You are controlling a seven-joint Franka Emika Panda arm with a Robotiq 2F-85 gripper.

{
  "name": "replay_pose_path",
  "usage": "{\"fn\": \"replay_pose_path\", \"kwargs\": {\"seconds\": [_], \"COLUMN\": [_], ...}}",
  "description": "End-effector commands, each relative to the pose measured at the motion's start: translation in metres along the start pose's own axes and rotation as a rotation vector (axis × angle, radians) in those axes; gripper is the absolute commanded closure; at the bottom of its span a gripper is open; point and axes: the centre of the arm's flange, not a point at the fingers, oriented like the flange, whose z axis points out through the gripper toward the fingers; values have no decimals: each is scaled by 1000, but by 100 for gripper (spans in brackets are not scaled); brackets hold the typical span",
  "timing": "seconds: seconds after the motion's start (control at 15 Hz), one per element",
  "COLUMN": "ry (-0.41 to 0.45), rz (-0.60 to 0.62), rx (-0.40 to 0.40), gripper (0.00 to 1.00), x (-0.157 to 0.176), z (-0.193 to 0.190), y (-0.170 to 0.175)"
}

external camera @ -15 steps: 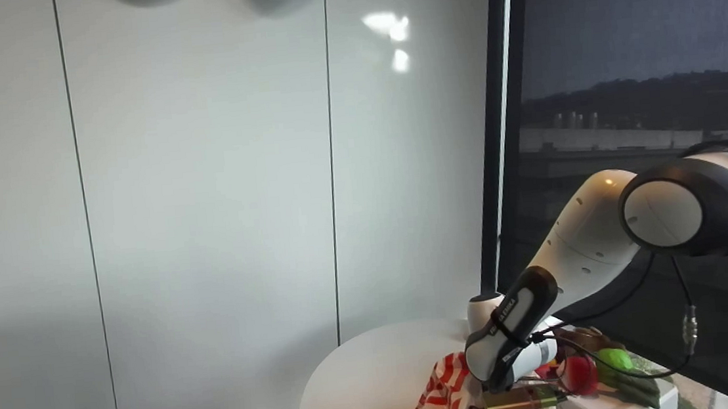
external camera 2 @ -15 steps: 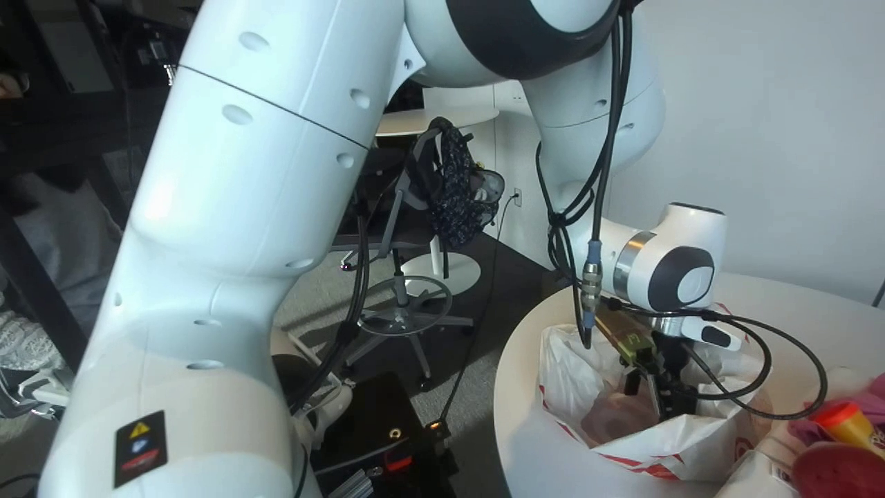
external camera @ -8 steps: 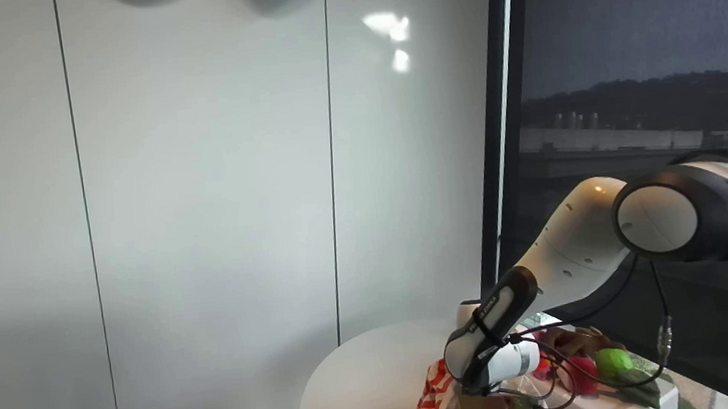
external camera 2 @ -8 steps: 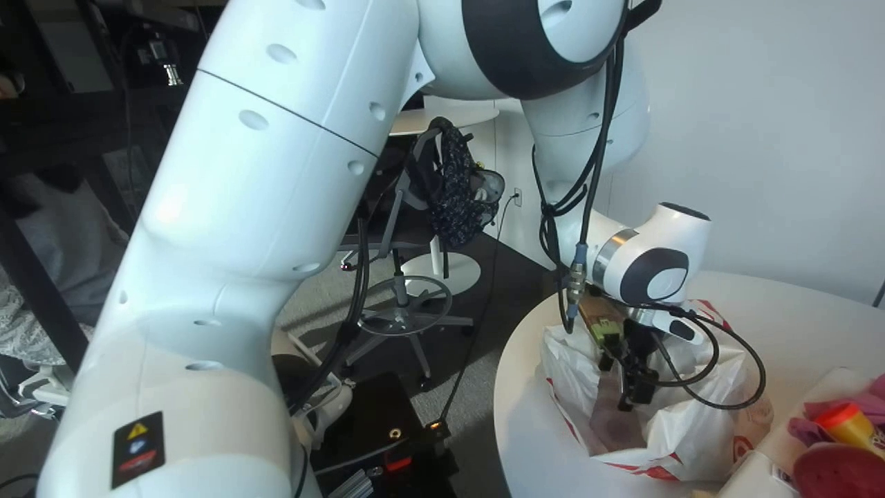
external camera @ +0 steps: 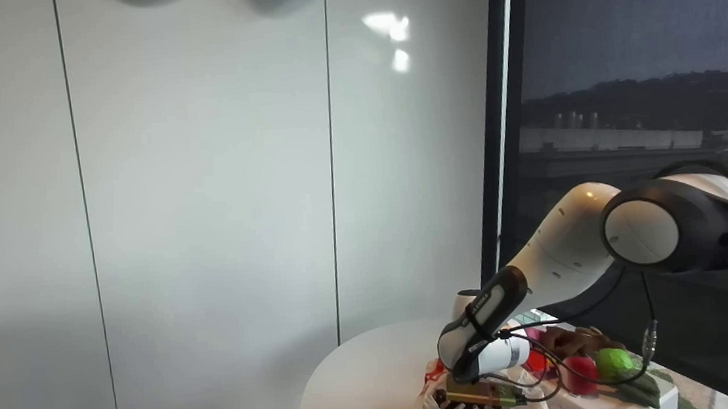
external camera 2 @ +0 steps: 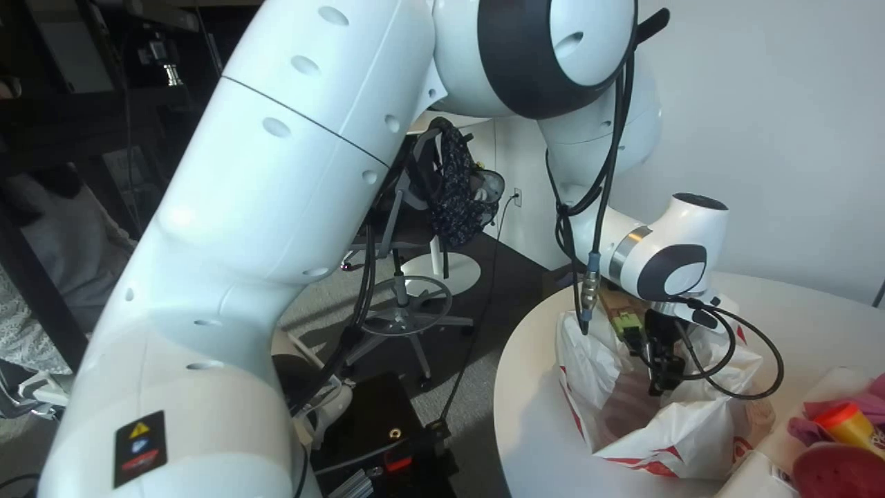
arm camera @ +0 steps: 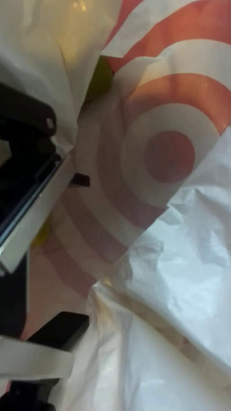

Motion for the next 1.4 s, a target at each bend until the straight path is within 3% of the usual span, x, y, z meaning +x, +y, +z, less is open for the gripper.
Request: {"fn": "replay_pose_path", "kwargs": {"seconds": [0.0, 0.67, 0.73, 0.87, 1.33], "ry": [76, 223, 233, 237, 219], "rz": [26, 13, 8, -11, -121], "rx": [19, 13, 13, 12, -72], "gripper": [0, 0, 25, 32, 87], "x": [20, 41, 42, 36, 4], "z": [7, 41, 41, 40, 37], "y": [-7, -13, -13, -13, -10]}}
